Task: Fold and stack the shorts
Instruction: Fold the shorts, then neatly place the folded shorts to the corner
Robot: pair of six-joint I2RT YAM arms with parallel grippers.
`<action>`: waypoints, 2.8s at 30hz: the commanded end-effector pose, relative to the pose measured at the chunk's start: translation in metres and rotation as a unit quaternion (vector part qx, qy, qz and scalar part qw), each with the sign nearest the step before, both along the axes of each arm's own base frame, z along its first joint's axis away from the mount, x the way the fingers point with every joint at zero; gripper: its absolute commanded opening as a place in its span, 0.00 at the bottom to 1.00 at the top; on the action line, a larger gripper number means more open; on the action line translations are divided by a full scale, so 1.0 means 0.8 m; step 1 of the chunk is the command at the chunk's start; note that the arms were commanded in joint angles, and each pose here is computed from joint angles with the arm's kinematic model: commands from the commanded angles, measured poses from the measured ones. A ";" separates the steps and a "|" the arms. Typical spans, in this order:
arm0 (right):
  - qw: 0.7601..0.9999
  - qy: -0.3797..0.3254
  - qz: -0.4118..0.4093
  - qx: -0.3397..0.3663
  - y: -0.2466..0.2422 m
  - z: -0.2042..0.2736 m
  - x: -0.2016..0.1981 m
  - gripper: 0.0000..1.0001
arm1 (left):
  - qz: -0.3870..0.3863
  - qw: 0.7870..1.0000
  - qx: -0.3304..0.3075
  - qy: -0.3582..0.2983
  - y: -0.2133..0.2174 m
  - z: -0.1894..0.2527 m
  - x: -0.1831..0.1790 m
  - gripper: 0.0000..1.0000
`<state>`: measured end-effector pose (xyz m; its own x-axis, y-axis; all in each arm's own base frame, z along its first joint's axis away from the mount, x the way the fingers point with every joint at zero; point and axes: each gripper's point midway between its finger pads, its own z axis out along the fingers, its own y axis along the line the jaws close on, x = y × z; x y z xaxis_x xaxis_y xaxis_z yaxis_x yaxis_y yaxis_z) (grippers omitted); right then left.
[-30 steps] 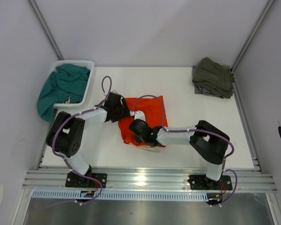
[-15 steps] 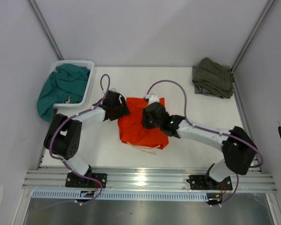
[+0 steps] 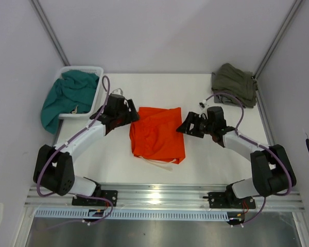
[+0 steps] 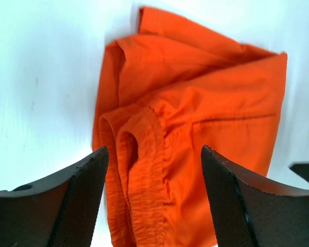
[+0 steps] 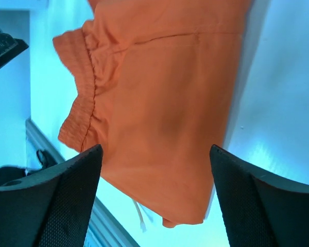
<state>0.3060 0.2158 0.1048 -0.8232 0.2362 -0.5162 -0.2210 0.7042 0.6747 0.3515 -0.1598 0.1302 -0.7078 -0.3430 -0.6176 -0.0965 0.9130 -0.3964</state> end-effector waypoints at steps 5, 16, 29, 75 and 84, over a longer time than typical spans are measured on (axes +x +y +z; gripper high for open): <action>0.994 -0.036 0.059 0.084 0.026 0.002 0.021 0.89 | -0.058 0.998 -0.029 -0.001 -0.044 -0.005 -0.035 0.64; 0.998 -0.031 0.043 0.041 0.012 -0.035 0.040 0.89 | -0.032 0.999 0.036 0.025 -0.038 -0.060 -0.013 0.54; 0.997 0.001 0.054 0.055 0.026 -0.072 0.047 0.83 | -0.007 0.997 0.065 0.048 -0.015 -0.096 -0.007 0.55; 1.000 0.020 0.017 -0.010 -0.004 -0.045 0.207 0.00 | -0.001 1.000 0.004 0.020 0.022 -0.055 -0.037 0.55; 0.996 0.082 -0.027 -0.028 -0.022 -0.110 0.199 0.69 | -0.013 1.000 0.002 0.024 0.020 -0.060 -0.045 0.55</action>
<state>0.4676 0.2102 0.0336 -0.8898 0.2441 -0.3855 -0.1124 0.7016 0.7036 0.3177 -0.1419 0.0778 -0.7442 -0.3399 -0.5750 -0.1241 0.9162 -0.3809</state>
